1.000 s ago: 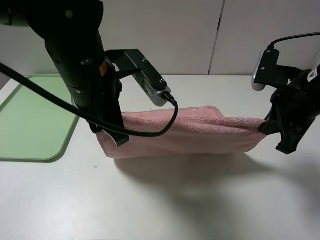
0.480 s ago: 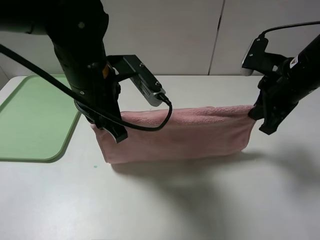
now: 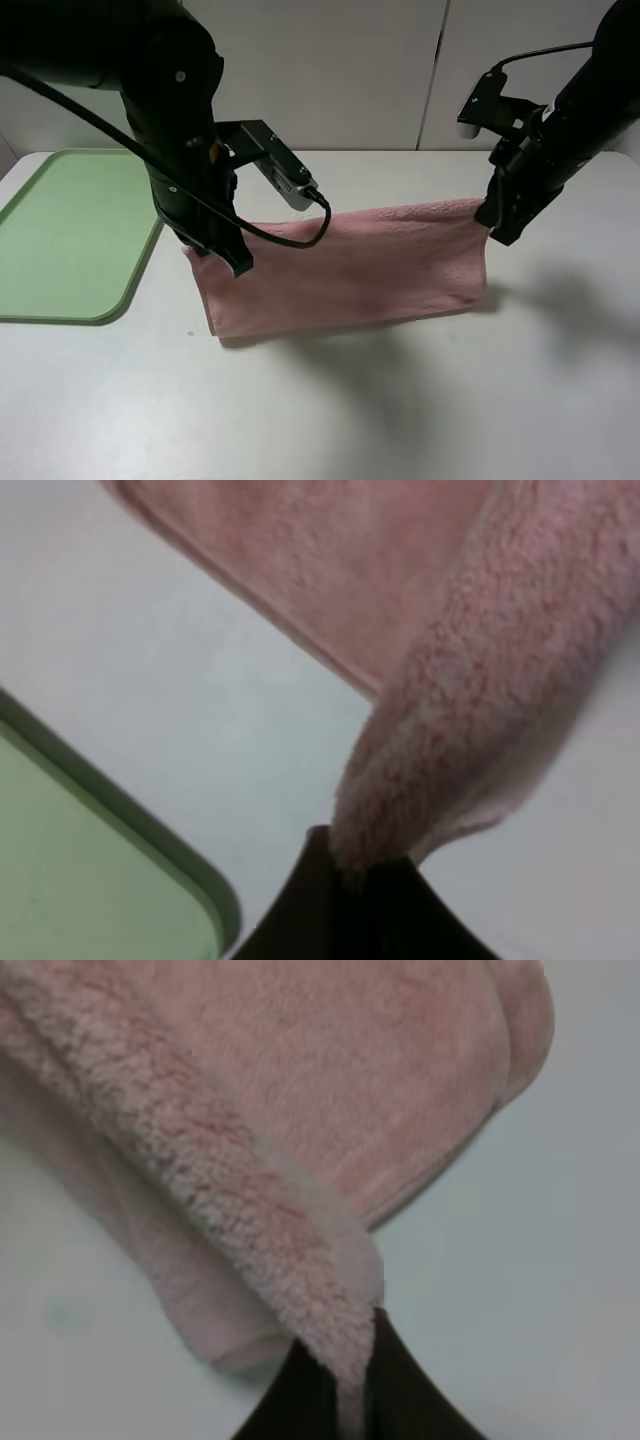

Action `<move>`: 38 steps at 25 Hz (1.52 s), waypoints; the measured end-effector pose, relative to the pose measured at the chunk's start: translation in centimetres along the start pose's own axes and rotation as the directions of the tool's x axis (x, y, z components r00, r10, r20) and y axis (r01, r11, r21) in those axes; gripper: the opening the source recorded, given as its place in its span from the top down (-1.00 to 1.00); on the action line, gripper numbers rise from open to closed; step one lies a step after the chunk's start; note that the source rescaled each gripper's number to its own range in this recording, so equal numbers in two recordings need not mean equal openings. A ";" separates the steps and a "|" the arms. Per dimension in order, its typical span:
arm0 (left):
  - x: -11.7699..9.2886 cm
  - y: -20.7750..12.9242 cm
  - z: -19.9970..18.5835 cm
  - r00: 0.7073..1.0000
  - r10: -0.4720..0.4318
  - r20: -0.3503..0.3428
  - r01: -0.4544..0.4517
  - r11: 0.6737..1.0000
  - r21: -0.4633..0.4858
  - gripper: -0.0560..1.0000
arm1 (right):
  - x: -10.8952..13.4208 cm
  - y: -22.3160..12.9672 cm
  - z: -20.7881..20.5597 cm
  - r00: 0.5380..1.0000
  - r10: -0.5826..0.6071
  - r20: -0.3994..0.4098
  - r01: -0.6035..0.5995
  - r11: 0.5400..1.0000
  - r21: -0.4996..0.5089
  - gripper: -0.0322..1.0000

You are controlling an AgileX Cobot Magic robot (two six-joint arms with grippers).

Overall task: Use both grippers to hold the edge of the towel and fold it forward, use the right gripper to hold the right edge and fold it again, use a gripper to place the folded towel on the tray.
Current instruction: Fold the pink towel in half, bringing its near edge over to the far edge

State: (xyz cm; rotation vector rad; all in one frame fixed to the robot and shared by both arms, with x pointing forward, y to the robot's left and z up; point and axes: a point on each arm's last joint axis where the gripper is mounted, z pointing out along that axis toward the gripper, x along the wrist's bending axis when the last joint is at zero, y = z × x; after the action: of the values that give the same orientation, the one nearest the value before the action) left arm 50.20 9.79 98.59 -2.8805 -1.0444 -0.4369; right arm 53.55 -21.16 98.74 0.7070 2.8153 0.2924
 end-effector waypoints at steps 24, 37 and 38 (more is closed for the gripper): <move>2.6 1.7 4.6 1.000 -0.026 -0.011 0.026 1.000 0.001 0.89 | -2.4 2.0 4.2 1.000 -0.020 0.000 0.020 1.000 -0.007 0.94; 4.2 2.9 5.8 0.999 -0.019 -0.039 0.019 1.000 -0.014 0.89 | -4.4 3.8 5.9 0.999 -0.032 0.005 0.032 0.999 -0.014 0.94; 4.4 2.8 5.8 0.999 -0.022 -0.042 0.021 1.000 -0.015 0.89 | -4.6 4.0 6.0 0.999 -0.032 0.005 0.032 0.999 -0.014 0.94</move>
State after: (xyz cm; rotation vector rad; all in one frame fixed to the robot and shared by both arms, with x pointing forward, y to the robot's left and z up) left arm 56.61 11.11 94.41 -2.8621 -1.0714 -0.5065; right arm 60.85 -19.10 94.80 0.6579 2.8140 0.3047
